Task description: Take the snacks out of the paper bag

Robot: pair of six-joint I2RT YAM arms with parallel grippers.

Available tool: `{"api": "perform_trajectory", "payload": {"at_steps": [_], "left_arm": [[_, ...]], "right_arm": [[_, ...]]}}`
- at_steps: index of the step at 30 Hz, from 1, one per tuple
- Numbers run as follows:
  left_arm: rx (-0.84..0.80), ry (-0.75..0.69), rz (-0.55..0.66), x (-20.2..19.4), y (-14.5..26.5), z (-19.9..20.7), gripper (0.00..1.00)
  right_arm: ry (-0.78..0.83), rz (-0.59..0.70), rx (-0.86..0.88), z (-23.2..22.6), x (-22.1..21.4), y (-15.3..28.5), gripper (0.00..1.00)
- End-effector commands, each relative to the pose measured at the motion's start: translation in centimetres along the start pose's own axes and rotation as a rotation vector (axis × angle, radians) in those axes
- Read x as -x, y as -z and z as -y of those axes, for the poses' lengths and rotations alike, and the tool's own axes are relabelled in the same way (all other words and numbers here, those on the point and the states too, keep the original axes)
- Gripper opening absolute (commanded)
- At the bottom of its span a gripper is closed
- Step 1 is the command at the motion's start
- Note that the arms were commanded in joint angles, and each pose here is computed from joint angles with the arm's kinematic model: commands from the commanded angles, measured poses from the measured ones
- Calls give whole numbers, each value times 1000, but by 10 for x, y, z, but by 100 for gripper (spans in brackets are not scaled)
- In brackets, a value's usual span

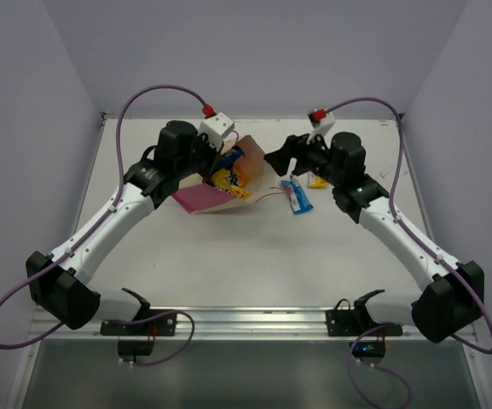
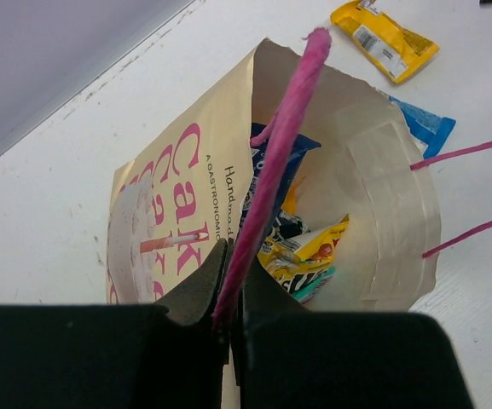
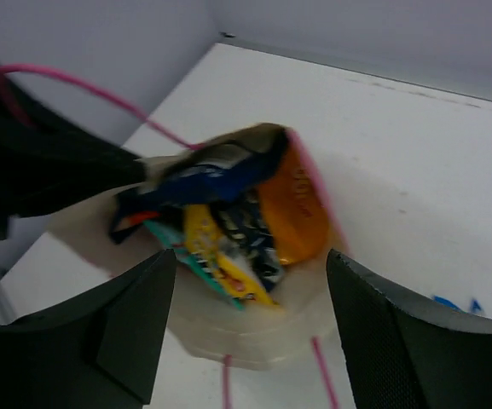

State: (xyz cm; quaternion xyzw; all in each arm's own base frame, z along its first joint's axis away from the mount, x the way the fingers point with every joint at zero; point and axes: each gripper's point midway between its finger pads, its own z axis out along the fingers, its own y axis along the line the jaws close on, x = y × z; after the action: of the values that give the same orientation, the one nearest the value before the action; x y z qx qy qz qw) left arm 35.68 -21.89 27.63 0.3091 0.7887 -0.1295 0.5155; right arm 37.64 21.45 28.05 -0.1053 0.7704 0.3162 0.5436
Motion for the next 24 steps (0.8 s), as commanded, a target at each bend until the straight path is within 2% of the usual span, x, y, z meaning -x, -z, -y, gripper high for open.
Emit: {"api": "perform_trajectory", "payload": {"at_steps": [1, 5, 10, 13, 17, 21, 22, 24], "left_arm": [[19, 8, -17, -5, 9, -3, 0], [27, 25, -18, -6, 9, -3, 0], [20, 46, -2, -2, 12, -1, 0], [19, 53, 4, -2, 12, -1, 0], [17, 60, 8, 0, 13, 0, 0], [18, 62, 9, 0, 12, 0, 0], [17, 61, 9, 0, 12, 0, 0], [20, 64, 6, 0, 13, -1, 0]], "right_arm": [[28, -4, 193, -68, -18, -3, 74], [-24, -24, 249, -96, -43, -25, 67], [-66, -85, 302, -116, -86, -60, 66], [-59, -109, 320, -125, -107, -75, 68], [-64, -100, 343, -131, -118, -89, 76], [-62, -84, 311, -125, -120, -102, 76], [-63, -75, 291, -122, -118, -106, 75], [-63, -80, 266, -117, -123, -111, 67]]}}
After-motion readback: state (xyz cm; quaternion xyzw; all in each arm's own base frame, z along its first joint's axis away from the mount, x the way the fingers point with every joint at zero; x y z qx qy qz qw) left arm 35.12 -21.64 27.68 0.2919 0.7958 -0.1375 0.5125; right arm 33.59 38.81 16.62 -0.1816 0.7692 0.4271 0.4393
